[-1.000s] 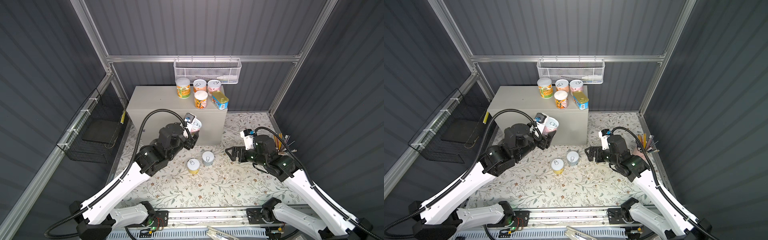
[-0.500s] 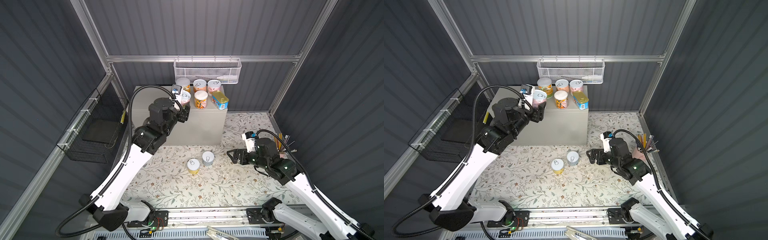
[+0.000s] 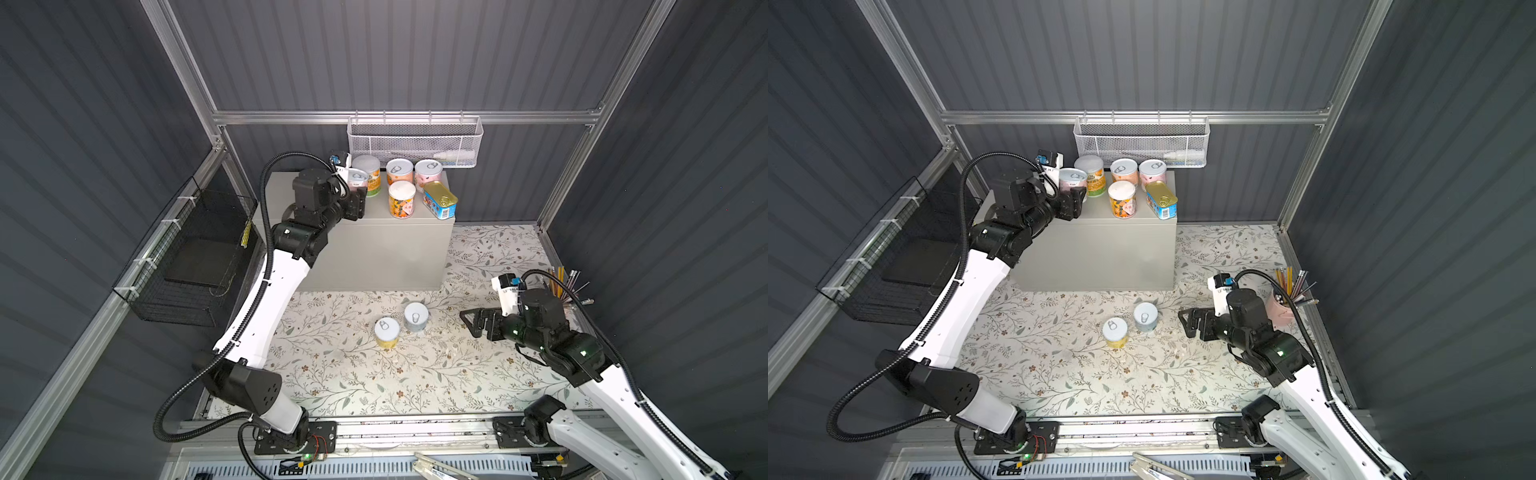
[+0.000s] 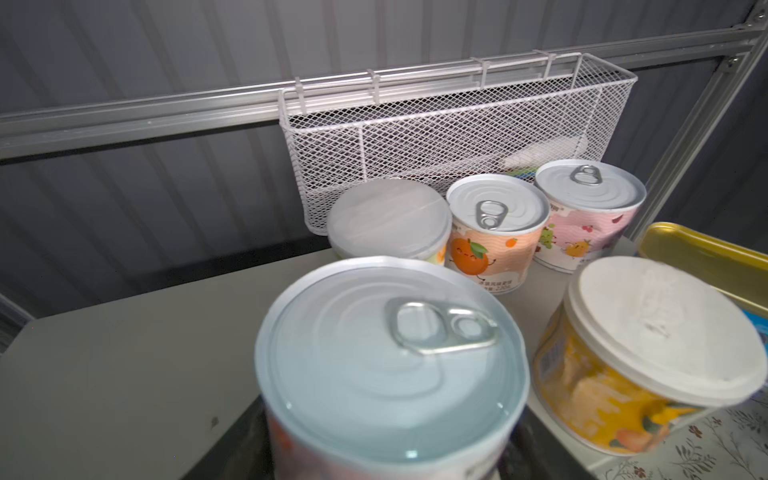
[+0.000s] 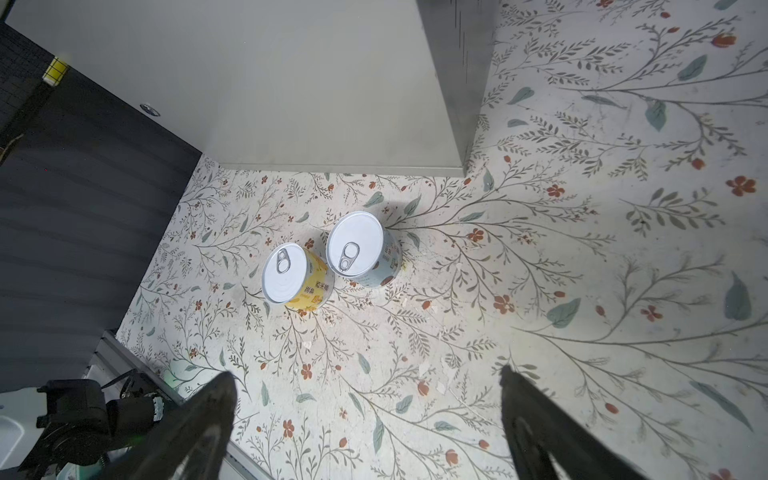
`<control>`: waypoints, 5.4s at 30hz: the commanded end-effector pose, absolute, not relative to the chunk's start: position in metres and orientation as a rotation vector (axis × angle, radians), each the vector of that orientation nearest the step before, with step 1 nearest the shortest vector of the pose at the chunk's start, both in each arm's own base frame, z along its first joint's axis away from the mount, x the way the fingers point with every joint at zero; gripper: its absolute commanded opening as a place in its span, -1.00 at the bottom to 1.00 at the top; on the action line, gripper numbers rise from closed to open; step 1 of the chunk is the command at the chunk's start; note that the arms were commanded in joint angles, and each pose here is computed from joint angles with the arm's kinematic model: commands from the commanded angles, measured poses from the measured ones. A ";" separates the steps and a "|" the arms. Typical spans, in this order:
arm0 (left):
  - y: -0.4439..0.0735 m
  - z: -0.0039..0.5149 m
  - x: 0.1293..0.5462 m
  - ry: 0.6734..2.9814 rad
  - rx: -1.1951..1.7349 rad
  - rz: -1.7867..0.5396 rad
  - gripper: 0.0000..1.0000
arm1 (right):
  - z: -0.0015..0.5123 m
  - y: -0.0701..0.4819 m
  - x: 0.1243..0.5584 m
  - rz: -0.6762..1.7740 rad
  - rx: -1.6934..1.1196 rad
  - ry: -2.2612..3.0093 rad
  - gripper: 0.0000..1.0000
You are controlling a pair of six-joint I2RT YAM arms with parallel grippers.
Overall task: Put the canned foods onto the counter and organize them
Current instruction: 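Carry the pink can with the left gripper up onto the cabinet top, then lower the pink can onto the cabinet top in front of the peach-print can, then open the left gripper and draw it back down from the cabinet, then reach the right gripper to the yellow-label can and close around it, then lift the yellow can with the right gripper toward the left gripper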
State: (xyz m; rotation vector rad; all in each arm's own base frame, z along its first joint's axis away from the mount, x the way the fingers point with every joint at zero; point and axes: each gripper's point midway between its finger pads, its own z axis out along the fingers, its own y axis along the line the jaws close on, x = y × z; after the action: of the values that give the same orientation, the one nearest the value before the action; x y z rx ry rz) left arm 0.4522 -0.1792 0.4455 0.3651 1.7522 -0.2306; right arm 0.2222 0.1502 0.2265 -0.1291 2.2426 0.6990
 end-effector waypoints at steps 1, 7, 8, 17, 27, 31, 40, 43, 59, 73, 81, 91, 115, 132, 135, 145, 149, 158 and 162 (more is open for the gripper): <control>-0.191 0.486 0.449 1.617 0.370 -0.352 -0.16 | 0.217 0.141 0.216 0.677 -0.083 2.269 0.98; -0.203 0.467 0.458 1.640 0.386 -0.417 -0.15 | 0.211 0.136 0.211 0.669 -0.059 2.278 0.98; -0.205 0.463 0.460 1.645 0.389 -0.420 -0.15 | 0.210 0.135 0.210 0.669 -0.057 2.279 0.98; -0.211 0.444 0.468 1.652 0.386 -0.451 -0.15 | 0.199 0.129 0.201 0.664 -0.030 2.298 0.98; -0.201 0.434 0.467 1.689 0.325 -0.427 0.99 | 0.189 0.128 0.200 0.657 -0.001 2.325 0.98; -0.190 0.438 0.458 1.680 0.295 -0.392 0.99 | 0.186 0.127 0.202 0.650 0.015 2.330 0.98; -0.179 0.442 0.437 1.687 0.287 -0.376 0.99 | 0.181 0.132 0.210 0.665 0.055 2.351 0.98; -0.174 0.441 0.432 1.704 0.274 -0.364 0.99 | 0.178 0.140 0.209 0.723 0.036 2.348 0.98; -0.131 0.404 0.370 1.901 0.208 -0.252 0.99 | 0.153 0.140 0.204 0.696 -0.001 2.406 0.98; -0.111 0.332 0.326 1.978 0.086 -0.307 0.99 | 0.145 0.163 0.207 0.859 0.034 2.440 0.98; -0.120 0.272 0.294 2.160 0.200 -0.363 0.99 | 0.124 0.166 0.191 0.962 0.115 2.394 0.98; -0.141 0.248 0.268 2.153 0.318 -0.532 0.99 | 0.106 0.165 0.185 0.855 0.053 2.402 0.98; -0.102 0.236 0.270 2.175 0.187 -0.304 0.99 | 0.116 0.345 0.226 0.724 -0.463 2.416 0.98; -0.094 0.235 0.268 2.182 0.163 -0.256 0.99 | 0.075 0.376 0.262 0.439 -0.548 2.505 0.86; -0.092 0.234 0.270 2.187 0.155 -0.242 0.99 | 0.074 0.377 0.266 0.393 -0.572 2.506 0.83; -0.091 0.229 0.271 2.208 0.155 -0.226 0.99 | 0.058 0.375 0.274 0.214 -0.616 2.530 0.66; -0.092 0.227 0.272 2.217 0.158 -0.225 0.99 | 0.051 0.376 0.273 0.201 -0.617 2.542 0.66; -0.093 0.225 0.274 2.233 0.164 -0.224 0.99 | 0.044 0.372 0.273 0.167 -0.613 2.550 0.40; -0.093 0.224 0.274 2.233 0.168 -0.224 0.99 | 0.051 0.373 0.270 0.199 -0.608 2.550 0.31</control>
State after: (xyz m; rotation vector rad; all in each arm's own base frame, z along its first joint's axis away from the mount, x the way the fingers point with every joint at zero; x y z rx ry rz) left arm 0.2734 -0.0960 0.2210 0.1746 2.2311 -0.2333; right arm 0.2737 0.3796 0.0480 -0.6151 2.5347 0.2240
